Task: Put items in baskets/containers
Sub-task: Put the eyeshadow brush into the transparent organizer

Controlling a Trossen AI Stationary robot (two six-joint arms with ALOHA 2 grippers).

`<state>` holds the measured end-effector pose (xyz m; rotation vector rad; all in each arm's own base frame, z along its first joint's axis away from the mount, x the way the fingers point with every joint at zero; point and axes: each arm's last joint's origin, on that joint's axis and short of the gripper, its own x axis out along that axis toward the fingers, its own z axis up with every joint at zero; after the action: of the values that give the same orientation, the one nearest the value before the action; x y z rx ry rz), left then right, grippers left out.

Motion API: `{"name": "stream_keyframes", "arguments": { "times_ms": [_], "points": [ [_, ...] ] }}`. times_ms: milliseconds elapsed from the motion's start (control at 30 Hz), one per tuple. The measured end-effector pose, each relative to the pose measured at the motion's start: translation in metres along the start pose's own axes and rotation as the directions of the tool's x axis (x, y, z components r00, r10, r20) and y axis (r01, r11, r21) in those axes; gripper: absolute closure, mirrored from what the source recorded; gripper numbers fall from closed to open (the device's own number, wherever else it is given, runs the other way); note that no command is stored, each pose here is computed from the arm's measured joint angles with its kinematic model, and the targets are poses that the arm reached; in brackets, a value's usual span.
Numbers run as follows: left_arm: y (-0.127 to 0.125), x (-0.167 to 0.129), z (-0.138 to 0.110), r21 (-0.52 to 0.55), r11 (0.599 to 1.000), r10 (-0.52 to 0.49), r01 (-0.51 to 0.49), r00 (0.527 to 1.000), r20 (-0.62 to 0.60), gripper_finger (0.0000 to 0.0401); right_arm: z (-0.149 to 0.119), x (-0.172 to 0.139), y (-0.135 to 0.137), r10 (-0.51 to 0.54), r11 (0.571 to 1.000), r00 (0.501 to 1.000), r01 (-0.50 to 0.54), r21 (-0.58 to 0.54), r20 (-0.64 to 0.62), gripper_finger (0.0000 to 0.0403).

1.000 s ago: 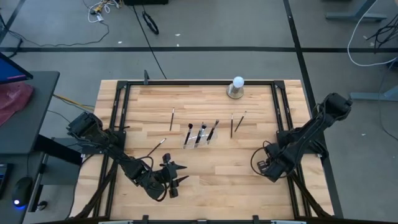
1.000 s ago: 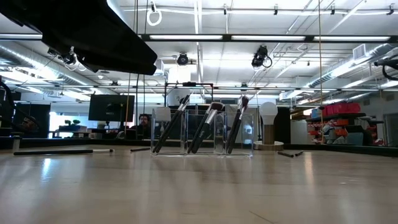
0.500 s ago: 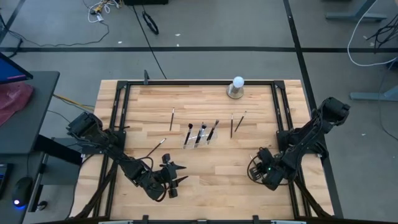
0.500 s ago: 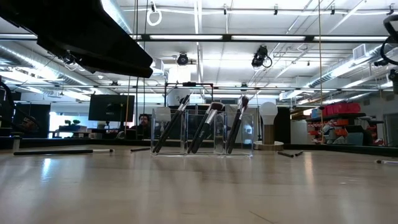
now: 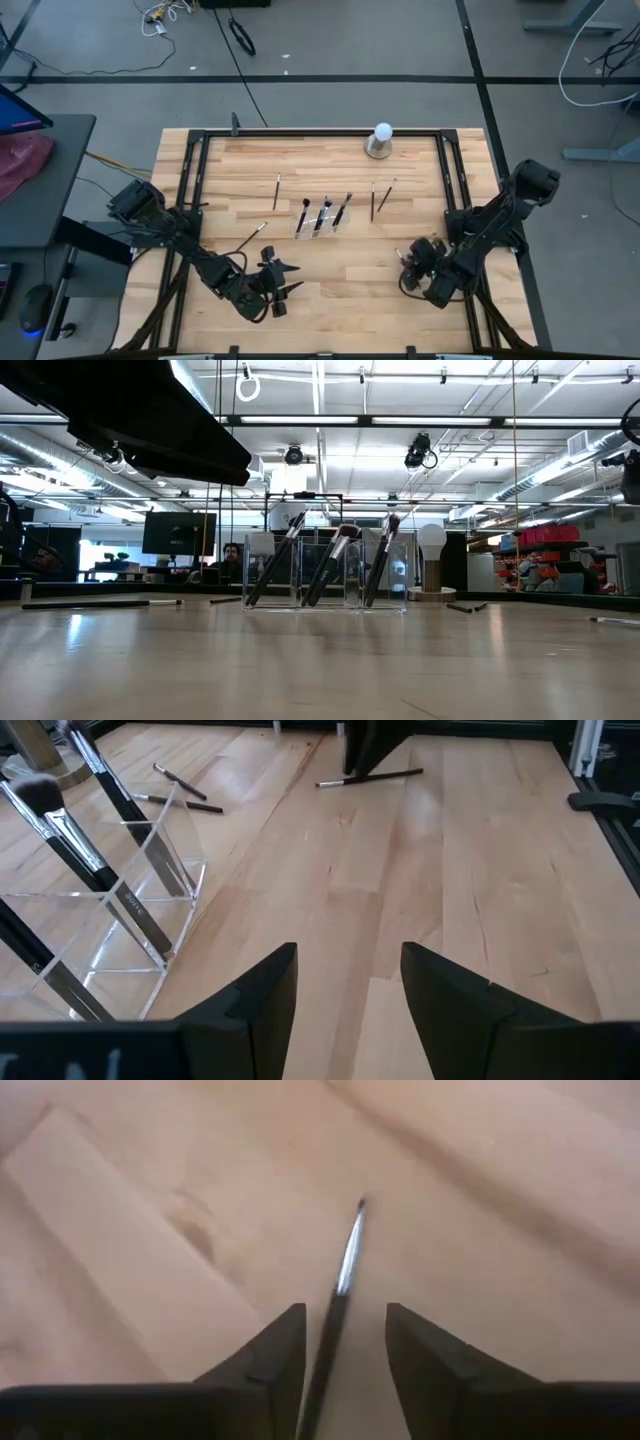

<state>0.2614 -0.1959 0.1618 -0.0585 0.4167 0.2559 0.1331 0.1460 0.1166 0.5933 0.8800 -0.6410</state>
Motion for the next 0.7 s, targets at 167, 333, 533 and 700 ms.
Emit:
{"name": "stream_keyframes", "arguments": {
  "times_ms": [167, 333, 533, 700],
  "points": [
    [0.000, 0.000, 0.000, -0.002, 1.000, -0.001, 0.001, 1.000, 0.000, 0.0215, -0.008, 0.010, 0.000, -0.022, 0.995, 0.995, 0.030, -0.095, 0.092, 0.0260],
    [0.000, 0.000, 0.000, -0.008, 1.000, 0.000, 0.000, 1.000, 0.001, 0.0215, -0.018, 0.025, 0.002, -0.024, 0.983, 0.983, 0.056, -0.174, 0.180, 0.0280],
    [0.000, 0.000, 0.000, -0.012, 1.000, -0.001, 0.001, 1.000, 0.001, 0.0215, -0.030, 0.027, 0.001, 0.019, 0.973, 0.968, 0.039, -0.228, 0.249, 0.0300],
    [0.000, 0.000, 0.000, -0.020, 1.000, -0.001, 0.001, 1.000, 0.001, 0.0215, -0.039, 0.028, -0.003, 0.034, 0.951, 0.961, 0.054, -0.304, 0.275, 0.0309]
  ]
}}
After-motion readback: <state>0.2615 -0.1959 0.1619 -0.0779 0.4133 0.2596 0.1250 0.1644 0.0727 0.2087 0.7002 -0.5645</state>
